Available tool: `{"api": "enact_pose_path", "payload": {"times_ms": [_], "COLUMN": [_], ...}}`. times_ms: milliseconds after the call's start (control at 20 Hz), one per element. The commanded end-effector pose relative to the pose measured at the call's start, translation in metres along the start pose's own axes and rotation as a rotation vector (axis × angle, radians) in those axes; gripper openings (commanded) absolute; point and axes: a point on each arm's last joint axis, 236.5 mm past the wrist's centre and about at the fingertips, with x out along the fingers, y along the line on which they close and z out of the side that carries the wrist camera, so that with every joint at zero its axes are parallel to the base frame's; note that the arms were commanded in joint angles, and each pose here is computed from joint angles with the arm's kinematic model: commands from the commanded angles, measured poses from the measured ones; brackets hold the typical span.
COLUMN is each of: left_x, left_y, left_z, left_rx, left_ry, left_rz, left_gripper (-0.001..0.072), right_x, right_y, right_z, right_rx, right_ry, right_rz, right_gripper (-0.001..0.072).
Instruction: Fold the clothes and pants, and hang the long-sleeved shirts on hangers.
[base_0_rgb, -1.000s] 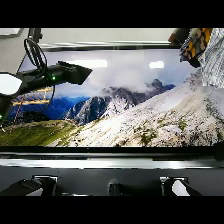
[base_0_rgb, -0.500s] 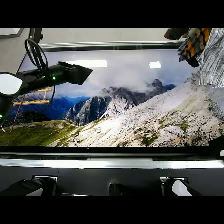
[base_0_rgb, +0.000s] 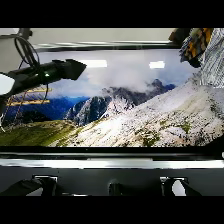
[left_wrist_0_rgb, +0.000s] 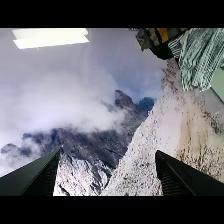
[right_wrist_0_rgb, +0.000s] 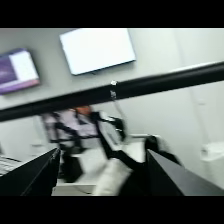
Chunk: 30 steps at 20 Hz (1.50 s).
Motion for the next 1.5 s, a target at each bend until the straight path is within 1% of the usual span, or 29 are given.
{"api": "enact_pose_path", "payload": {"times_ms": [0,50,150,250,350,450,500,550,600,650,700,750,800,850,900,950,1450], "left_x": [-0.023,-0.032,-0.054,-0.073,-0.089,-0.112,-0.125,-0.137,-0.147,-0.154,-0.159,-0.159,-0.158,-0.157,-0.156,-0.154,-0.152], "left_y": [0.011,0.015,0.023,0.035,0.053,0.08,0.093,0.105,0.116,0.124,0.131,0.134,0.137,0.139,0.141,0.142,0.144], "left_z": [0.018,0.023,0.033,0.032,0.008,-0.031,-0.047,-0.059,-0.07,-0.081,-0.095,-0.109,-0.119,-0.129,-0.134,-0.136,-0.136], "left_rx": [-0.097,-0.118,-0.127,-0.094,-0.038,-0.027,-0.019,-0.001,0.022,0.036,0.041,0.052,0.053,0.044,0.039,0.036,0.038], "left_ry": [-0.049,-0.063,-0.086,-0.07,0.038,0.206,0.27,0.308,0.329,0.351,0.377,0.404,0.422,0.442,0.454,0.453,0.447], "left_rz": [0.03,0.041,0.067,0.119,0.216,0.366,0.439,0.497,0.551,0.587,0.609,0.608,0.607,0.605,0.605,0.604,0.604], "left_gripper": [0.0685,0.0686,0.0686,0.0686,0.0686,0.0686,0.0685,0.0685,0.0685,0.0684,0.0674,0.0663,0.0528,0.0248,0.0034,0.0039,0.004], "right_x": [-0.02,-0.026,-0.069,-0.149,-0.233,-0.297,-0.318,-0.343,-0.364,-0.382,-0.401,-0.422,-0.438,-0.448,-0.454,-0.457,-0.455], "right_y": [0.107,0.146,0.235,0.308,0.334,0.319,0.308,0.292,0.272,0.248,0.228,0.205,0.183,0.168,0.156,0.15,0.153], "right_z": [0.01,-0.015,-0.095,-0.19,-0.269,-0.334,-0.354,-0.374,-0.391,-0.409,-0.421,-0.431,-0.439,-0.443,-0.446,-0.446,-0.447], "right_rx": [0.395,0.394,0.273,0.042,-0.179,-0.425,-0.464,-0.486,-0.531,-0.577,-0.584,-0.598,-0.615,-0.625,-0.635,-0.645,-0.642], "right_ry": [0.02,0.1,0.341,0.602,0.856,1.089,1.197,1.316,1.415,1.491,1.558,1.63,1.686,1.716,1.732,1.743,1.715], "right_rz": [0.46,0.57,0.81,1.053,1.22,1.303,1.307,1.316,1.323,1.311,1.313,1.311,1.304,1.298,1.293,1.292,1.308], "right_gripper": [0.0612,0.0612,0.0613,0.0615,0.0613,0.0612,0.061,0.0583,0.0583,0.0583,0.0583,0.0582,0.055,0.042,0.0215,0.0049,0.0053]}}
